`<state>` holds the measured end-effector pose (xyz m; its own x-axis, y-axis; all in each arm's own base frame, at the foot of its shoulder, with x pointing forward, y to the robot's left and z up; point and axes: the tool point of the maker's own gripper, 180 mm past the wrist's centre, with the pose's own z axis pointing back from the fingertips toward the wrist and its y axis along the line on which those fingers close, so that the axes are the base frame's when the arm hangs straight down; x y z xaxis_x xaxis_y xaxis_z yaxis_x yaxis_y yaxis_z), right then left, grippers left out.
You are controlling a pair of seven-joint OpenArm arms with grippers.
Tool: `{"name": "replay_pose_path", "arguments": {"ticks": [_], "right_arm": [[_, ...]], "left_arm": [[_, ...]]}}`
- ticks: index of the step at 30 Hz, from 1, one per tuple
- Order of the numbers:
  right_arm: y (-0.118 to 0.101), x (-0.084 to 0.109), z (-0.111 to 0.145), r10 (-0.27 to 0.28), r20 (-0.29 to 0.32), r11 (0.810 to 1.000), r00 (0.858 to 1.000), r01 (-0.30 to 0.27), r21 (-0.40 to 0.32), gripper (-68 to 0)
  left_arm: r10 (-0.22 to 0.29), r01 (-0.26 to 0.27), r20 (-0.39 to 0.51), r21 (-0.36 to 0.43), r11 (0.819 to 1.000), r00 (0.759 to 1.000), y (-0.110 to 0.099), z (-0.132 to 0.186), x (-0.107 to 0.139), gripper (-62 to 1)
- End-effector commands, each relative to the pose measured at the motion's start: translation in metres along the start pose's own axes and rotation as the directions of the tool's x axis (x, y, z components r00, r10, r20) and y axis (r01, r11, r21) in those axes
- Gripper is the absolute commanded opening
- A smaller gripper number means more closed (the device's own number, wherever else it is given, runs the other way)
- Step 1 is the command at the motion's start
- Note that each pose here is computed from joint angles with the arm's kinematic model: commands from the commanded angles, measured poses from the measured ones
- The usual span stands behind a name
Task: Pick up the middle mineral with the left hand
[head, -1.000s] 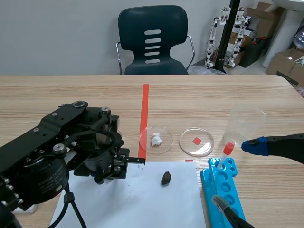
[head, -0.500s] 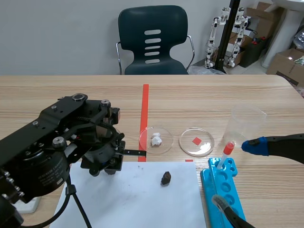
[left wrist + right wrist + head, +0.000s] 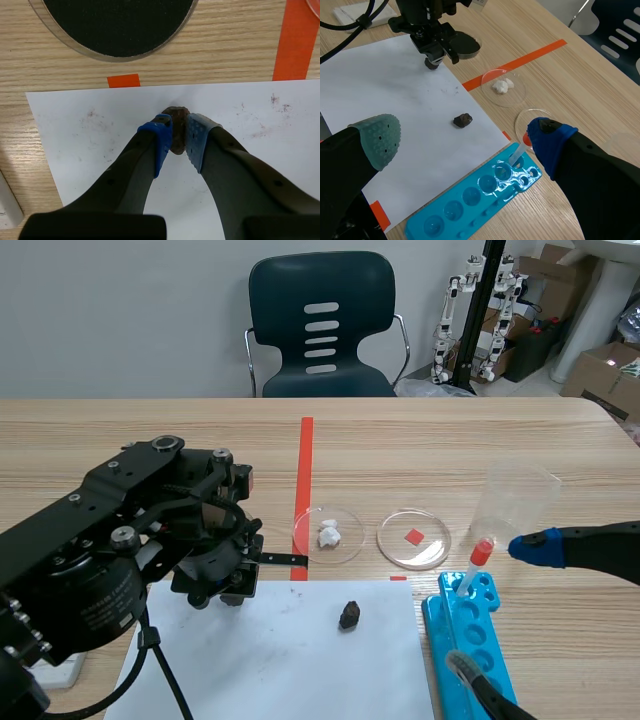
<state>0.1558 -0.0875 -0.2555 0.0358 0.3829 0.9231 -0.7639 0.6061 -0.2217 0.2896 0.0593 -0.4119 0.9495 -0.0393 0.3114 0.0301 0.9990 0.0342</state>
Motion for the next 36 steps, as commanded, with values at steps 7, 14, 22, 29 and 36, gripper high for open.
{"name": "replay_pose_path", "arguments": {"ticks": [7,14,22,29,36], "right_arm": [[-0.001,0.005,0.000,-0.007,0.020,1.000,1.000,0.007,-0.004,-14.6],[-0.001,0.005,0.000,-0.007,0.020,1.000,1.000,0.007,-0.004,-14.6],[-0.001,0.005,0.000,-0.007,0.020,1.000,1.000,0.007,-0.004,-14.6],[-0.001,0.005,0.000,-0.007,0.020,1.000,1.000,0.007,-0.004,-14.6],[-0.001,0.005,0.000,-0.007,0.020,1.000,1.000,0.007,-0.004,-14.6]], "left_arm": [[0.000,0.001,-0.021,0.003,1.000,1.000,0.001,-0.001,-0.007,-42.9],[-0.001,0.001,-0.024,0.004,1.000,1.000,0.001,-0.001,-0.007,-23.0],[-0.005,0.005,-0.022,0.008,1.000,1.000,0.004,0.004,-0.005,-13.9],[-0.013,0.013,-0.005,0.010,1.000,1.000,0.012,0.014,-0.003,-13.9],[-0.012,0.012,-0.007,0.002,1.000,1.000,0.008,0.013,-0.006,-14.0]]}}
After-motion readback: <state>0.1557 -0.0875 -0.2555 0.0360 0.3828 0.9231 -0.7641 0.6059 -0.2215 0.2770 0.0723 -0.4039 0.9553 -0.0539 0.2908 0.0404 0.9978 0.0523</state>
